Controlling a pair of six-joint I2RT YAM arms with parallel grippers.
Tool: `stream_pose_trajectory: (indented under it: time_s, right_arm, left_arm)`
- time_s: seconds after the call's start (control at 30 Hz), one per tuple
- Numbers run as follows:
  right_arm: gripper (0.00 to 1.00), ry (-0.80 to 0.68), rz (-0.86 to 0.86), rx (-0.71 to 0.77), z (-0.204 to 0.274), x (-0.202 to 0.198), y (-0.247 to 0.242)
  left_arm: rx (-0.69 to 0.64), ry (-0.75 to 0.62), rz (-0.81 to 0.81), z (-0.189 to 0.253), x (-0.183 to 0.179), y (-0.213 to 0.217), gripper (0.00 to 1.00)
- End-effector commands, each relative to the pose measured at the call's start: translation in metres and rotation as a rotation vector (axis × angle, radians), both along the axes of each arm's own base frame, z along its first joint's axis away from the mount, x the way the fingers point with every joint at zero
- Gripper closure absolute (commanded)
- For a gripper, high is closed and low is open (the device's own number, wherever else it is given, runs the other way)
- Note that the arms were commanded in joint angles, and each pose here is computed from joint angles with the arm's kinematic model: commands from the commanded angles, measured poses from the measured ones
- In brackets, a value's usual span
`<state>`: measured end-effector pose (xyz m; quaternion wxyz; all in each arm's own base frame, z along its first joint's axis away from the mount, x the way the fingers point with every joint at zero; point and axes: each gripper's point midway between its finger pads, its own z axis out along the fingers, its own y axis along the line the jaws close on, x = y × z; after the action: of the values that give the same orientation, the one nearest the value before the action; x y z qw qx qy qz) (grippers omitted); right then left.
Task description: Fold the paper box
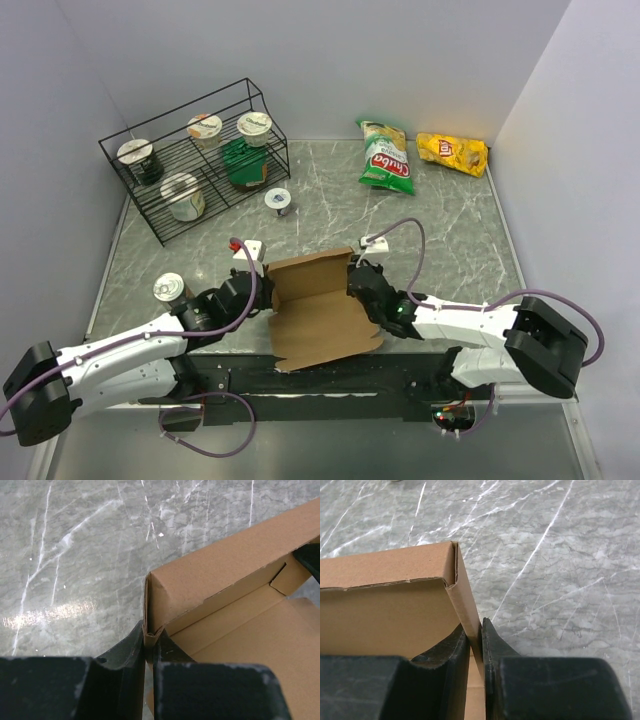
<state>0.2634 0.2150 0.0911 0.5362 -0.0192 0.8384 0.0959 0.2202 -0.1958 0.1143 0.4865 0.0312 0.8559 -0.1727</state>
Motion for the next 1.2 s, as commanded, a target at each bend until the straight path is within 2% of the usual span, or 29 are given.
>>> stream_pose_trajectory:
  time_s: [0.0,0.27,0.53,0.73,0.8,0.9,1.03,1.1,1.17]
  right_arm:
    - [1.00,0.007,-0.279,-0.193,-0.018,0.005,-0.083]
    - [1.00,0.010,-0.292,-0.151,-0.016,0.004,-0.089]
    - [1.00,0.018,-0.284,-0.147,-0.016,0.002,-0.088]
    - [1.00,0.031,-0.130,-0.128,-0.012,0.004,-0.061]
    - [0.99,0.037,-0.094,-0.114,-0.007,0.006,-0.052]
    - [0.94,0.045,-0.049,-0.084,-0.002,0.004,-0.041]
    - [0.82,0.039,-0.022,-0.044,0.005,-0.001,-0.038]
    - [0.79,0.033,-0.006,-0.018,0.009,-0.005,-0.038]
    - [0.71,0.029,0.010,-0.008,0.011,-0.008,-0.037]
  left_arm:
    - [-0.031,-0.061,0.134,0.026,0.012,0.018,0.99]
    - [-0.028,-0.042,0.134,0.018,0.011,0.017,0.99]
    - [-0.048,-0.066,0.121,0.034,0.009,0.019,0.99]
    - [-0.026,-0.046,0.036,0.028,0.006,0.005,0.99]
    - [0.014,-0.001,0.045,0.017,0.006,0.004,0.99]
    - [0.077,0.044,0.098,0.006,0.009,0.010,0.99]
    - [0.094,0.060,0.139,0.003,0.011,0.014,0.99]
    - [0.094,0.057,0.151,0.005,0.012,0.016,0.99]
    - [0.099,0.059,0.154,0.006,0.011,0.017,0.99]
